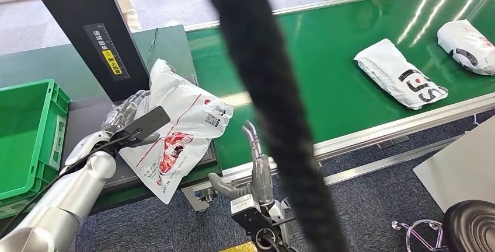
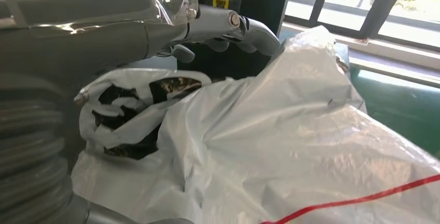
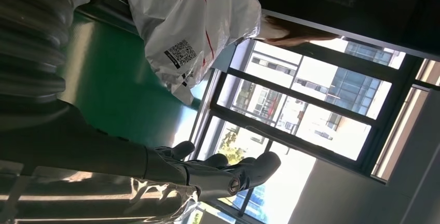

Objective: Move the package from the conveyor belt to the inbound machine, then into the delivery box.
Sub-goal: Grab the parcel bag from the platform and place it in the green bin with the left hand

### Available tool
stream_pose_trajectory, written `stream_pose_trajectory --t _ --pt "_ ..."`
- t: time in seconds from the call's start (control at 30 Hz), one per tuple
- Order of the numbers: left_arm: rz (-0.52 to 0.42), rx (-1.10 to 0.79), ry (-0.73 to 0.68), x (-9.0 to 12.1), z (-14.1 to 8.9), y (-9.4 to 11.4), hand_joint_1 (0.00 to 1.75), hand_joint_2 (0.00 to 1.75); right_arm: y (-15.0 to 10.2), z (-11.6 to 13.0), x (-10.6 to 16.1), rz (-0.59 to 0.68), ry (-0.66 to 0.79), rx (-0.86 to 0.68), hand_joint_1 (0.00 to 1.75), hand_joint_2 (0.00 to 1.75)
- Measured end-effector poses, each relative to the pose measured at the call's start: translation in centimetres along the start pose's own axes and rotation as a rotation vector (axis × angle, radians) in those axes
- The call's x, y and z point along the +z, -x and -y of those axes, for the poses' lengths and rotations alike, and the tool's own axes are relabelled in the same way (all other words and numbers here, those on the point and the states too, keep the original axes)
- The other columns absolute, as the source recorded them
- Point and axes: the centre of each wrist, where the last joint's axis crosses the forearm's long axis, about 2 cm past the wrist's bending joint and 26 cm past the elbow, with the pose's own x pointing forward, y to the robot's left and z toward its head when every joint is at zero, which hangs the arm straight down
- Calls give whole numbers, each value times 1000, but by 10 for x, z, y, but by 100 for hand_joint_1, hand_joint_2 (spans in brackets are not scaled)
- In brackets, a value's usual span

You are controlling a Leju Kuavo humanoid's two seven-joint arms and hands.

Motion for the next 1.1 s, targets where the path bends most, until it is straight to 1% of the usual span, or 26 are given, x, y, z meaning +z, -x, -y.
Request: stream_pose_trajectory --t 0.27,0.4,0.47,0.6,0.7,0.9,1.1 --pt "-11 125 10 9 37 10 0 175 0 -3 -5 1 7 -10 0 175" --pt "-14 208 5 16 58 17 0 0 1 -2 -6 1 6 -12 0 175" --pt "-19 245 7 20 67 20 0 0 1 -2 -7 3 5 -11 0 175" --pt "-38 332 17 32 97 29 0 0 1 -2 -8 8 2 -6 0 175" --pt "-48 383 23 39 111 32 0 0 0 -1 -8 13 1 -1 0 175" --pt "-50 431 7 44 122 34 0 0 -2 1 -11 18 7 -14 0 175" --pt "-48 464 -14 46 123 37 0 0 -4 6 -12 16 20 -29 0 175"
